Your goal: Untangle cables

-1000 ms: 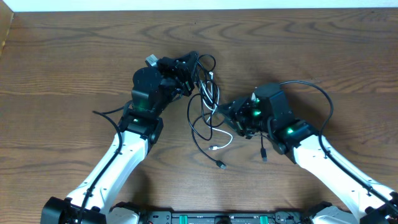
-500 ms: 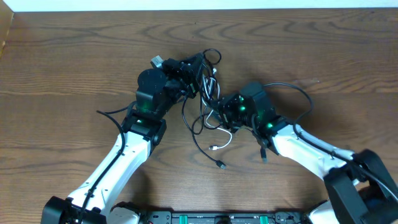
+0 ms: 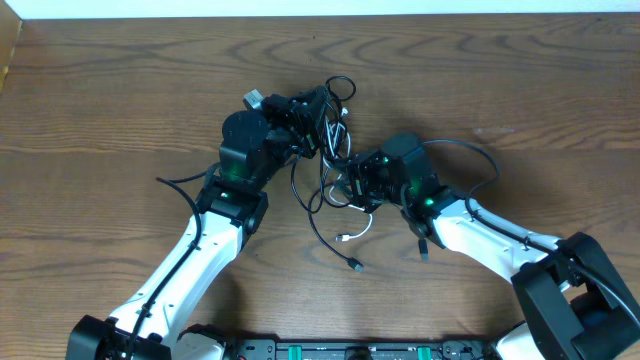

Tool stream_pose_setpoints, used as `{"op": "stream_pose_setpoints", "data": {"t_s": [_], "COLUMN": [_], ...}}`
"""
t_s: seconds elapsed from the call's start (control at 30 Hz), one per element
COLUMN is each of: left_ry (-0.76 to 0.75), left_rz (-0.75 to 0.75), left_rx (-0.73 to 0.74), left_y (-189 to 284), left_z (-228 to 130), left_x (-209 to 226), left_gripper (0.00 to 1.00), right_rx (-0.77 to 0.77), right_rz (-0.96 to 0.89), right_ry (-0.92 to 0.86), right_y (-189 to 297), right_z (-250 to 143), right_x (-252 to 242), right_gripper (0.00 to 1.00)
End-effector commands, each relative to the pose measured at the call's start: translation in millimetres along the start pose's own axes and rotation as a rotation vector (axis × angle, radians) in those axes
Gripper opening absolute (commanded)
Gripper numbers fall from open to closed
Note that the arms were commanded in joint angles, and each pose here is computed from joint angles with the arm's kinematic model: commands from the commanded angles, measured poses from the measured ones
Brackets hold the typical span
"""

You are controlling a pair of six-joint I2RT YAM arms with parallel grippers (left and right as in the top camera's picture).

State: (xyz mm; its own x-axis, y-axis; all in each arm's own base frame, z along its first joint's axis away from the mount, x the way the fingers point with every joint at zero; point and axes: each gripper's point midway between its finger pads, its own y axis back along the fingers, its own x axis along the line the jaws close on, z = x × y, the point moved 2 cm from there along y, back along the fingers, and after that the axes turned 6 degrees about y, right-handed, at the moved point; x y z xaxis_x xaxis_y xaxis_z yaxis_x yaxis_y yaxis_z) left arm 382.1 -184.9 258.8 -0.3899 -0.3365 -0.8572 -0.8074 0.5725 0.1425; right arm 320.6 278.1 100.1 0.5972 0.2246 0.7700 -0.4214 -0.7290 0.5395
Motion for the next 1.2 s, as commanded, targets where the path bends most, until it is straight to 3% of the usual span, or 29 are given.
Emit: {"op": "stream_pose_setpoints", "data": {"t_s": [0.0,0.3,0.47,0.53,0.57,0.67,0.83,0.93,1.17], "left_ry": [-0.005,-0.006,-0.006,-0.006,-0.006,-0.006,-0.046,-0.17,-0.391], "left_rz": [-0.03,-0.018,-0.018,-0.018,-0.018,-0.025,-0.068,-0.15,-0.362], "left_rx": [0.02,0.041,0.041,0.041,0.041,0.029,-0.034,-0.053,0.039], "left_y": [2.6,2.7,2.6,2.7,2.7,2.9,7.5,15.9,46.7], "left_z": [-8.8,-12.0,-11.9,-12.0,-11.9,-9.5,13.0,27.6,29.2], "left_x": [-10.9,-9.1,-9.0,-9.1,-9.1,-10.6,-24.7,-50.5,-111.1], "left_gripper": [0.08,0.08,0.08,0.08,0.08,0.08,0.08,0.08,0.08], "right_rx": [-0.072,-0.111,-0.053,-0.039,-0.038,-0.027,0.084,0.122,-0.073], "right_rz": [-0.006,0.122,0.096,0.089,0.088,0.075,0.062,-0.041,-0.354], "right_ry": [-0.13,-0.16,-0.143,-0.071,-0.032,0.173,0.692,0.74,0.716], "right_y": [-9.8,-22.8,-24.3,-24.5,-24.6,-24.5,-19.9,-11.9,29.1], "right_z": [4.7,6.6,-2.0,-4.8,-5.2,-7.2,-15.1,-4.4,65.6], "right_x": [-6.5,12.5,8.6,7.9,7.8,5.9,-1.6,-24.4,-66.4], "right_gripper": [0.43,0.41,0.18,0.04,0.01,0.01,0.01,0.01,0.01]}}
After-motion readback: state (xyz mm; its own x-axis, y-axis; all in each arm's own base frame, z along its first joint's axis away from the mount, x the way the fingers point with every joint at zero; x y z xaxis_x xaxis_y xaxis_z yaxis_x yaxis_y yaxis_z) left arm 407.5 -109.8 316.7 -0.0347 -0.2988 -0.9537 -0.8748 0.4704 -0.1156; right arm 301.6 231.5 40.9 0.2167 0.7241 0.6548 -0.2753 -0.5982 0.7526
